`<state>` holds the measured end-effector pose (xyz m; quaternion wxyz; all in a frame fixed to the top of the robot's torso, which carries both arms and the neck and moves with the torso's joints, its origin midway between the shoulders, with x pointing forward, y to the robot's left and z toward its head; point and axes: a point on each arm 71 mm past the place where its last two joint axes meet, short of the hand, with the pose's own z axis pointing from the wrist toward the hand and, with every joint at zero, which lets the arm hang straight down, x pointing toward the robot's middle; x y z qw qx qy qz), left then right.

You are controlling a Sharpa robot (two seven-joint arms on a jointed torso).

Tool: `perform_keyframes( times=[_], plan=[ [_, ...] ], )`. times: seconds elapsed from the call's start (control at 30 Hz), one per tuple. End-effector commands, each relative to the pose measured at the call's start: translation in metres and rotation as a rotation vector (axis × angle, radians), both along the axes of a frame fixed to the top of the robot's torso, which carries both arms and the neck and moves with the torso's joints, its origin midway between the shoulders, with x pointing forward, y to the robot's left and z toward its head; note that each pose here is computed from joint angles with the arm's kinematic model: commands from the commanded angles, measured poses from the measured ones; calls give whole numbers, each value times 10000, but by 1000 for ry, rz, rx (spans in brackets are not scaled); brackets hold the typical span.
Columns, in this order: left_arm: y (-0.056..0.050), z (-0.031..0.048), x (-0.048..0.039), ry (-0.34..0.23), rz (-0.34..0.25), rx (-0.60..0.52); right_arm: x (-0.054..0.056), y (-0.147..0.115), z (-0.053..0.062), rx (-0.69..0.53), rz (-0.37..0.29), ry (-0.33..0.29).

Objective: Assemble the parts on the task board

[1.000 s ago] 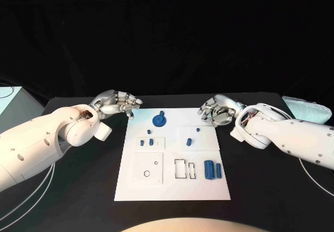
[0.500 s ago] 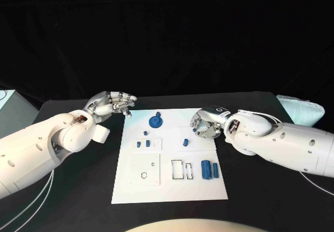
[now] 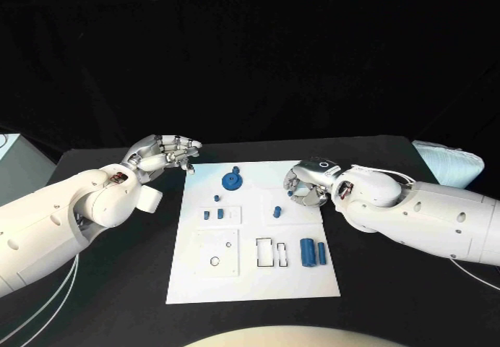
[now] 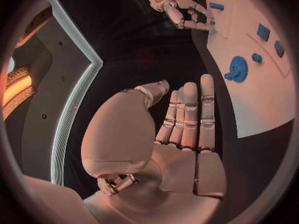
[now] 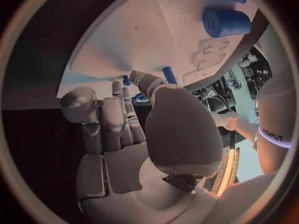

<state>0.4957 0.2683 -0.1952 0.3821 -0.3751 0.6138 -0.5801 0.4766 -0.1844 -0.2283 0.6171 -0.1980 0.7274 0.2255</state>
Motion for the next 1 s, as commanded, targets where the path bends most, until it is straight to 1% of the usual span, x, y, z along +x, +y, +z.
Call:
perform_keyframes(
  times=[0.03, 0.33, 0.53, 0.83, 1.0],
  plan=[
    [-14, 12, -1, -10, 0, -14, -5, 16, -21, -33, -1, -10],
    [-24, 7, -2, -8, -4, -7, -22, 52, -93, -49, -1, 17],
    [-30, 6, -4, -8, -7, -1, -26, 70, -117, -55, -2, 24],
    [-46, 1, -3, -9, -10, 5, -27, 115, -152, -60, -18, 16],
    [-50, -1, -1, -9, -11, 7, -29, 125, -153, -62, -31, 0]
  ],
)
